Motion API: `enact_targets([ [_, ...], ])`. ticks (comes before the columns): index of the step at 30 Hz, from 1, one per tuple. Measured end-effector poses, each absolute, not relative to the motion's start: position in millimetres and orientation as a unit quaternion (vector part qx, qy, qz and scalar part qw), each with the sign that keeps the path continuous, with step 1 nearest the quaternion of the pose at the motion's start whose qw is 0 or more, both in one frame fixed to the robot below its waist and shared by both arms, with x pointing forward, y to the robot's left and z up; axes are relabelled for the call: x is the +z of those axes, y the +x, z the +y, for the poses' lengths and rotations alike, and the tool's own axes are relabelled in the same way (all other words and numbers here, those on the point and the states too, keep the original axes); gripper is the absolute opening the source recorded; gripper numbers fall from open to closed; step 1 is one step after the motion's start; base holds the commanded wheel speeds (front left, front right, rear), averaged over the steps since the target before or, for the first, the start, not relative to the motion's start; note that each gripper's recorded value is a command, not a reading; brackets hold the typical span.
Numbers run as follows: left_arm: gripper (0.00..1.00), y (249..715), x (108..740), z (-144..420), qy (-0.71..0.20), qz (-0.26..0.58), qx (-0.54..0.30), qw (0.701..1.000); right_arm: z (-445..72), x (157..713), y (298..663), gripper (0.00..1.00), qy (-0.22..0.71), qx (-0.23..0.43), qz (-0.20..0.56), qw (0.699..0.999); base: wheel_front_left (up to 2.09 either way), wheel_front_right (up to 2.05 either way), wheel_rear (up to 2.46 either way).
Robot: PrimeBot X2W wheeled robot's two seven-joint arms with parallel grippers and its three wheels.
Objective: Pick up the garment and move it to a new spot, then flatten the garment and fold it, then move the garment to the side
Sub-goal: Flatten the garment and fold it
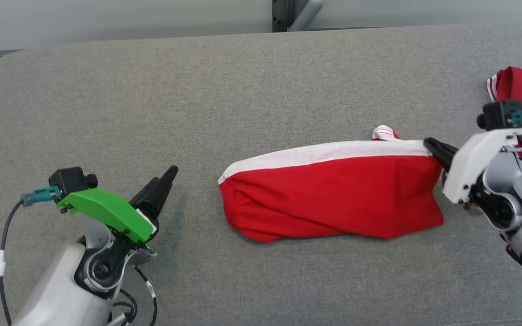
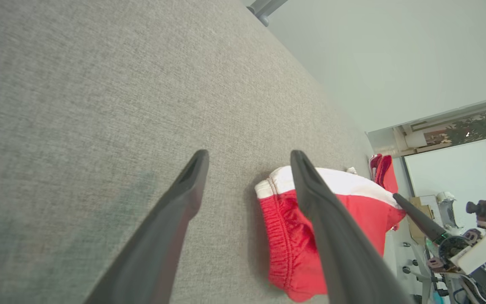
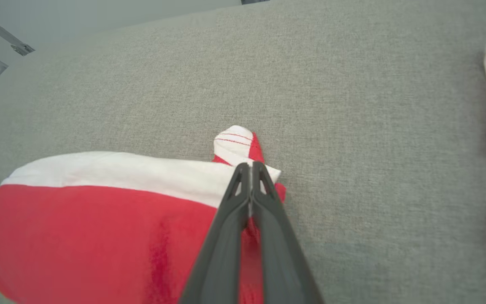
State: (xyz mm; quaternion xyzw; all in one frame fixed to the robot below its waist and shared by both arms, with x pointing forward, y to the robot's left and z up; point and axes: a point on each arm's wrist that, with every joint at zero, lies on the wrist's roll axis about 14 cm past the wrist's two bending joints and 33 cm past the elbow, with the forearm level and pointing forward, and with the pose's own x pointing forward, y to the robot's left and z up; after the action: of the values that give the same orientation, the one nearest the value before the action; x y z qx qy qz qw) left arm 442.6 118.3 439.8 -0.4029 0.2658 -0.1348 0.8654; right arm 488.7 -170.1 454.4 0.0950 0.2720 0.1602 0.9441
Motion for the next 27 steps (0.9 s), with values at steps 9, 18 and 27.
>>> enact_targets([
  [9,1.00,426,444,87,-0.429,0.279,-0.169,0.842,-223,426,419,0.00,0.130,0.129,0.293,0.938,0.00,0.00,0.00],
  [18,1.00,453,452,35,-0.409,0.348,-0.217,0.815,-211,413,408,0.00,0.132,0.139,0.315,0.929,0.00,0.00,0.00],
  [27,1.00,458,413,12,-0.338,0.430,-0.213,0.809,-212,410,406,0.00,0.126,0.136,0.327,0.927,0.00,0.00,0.00],
])
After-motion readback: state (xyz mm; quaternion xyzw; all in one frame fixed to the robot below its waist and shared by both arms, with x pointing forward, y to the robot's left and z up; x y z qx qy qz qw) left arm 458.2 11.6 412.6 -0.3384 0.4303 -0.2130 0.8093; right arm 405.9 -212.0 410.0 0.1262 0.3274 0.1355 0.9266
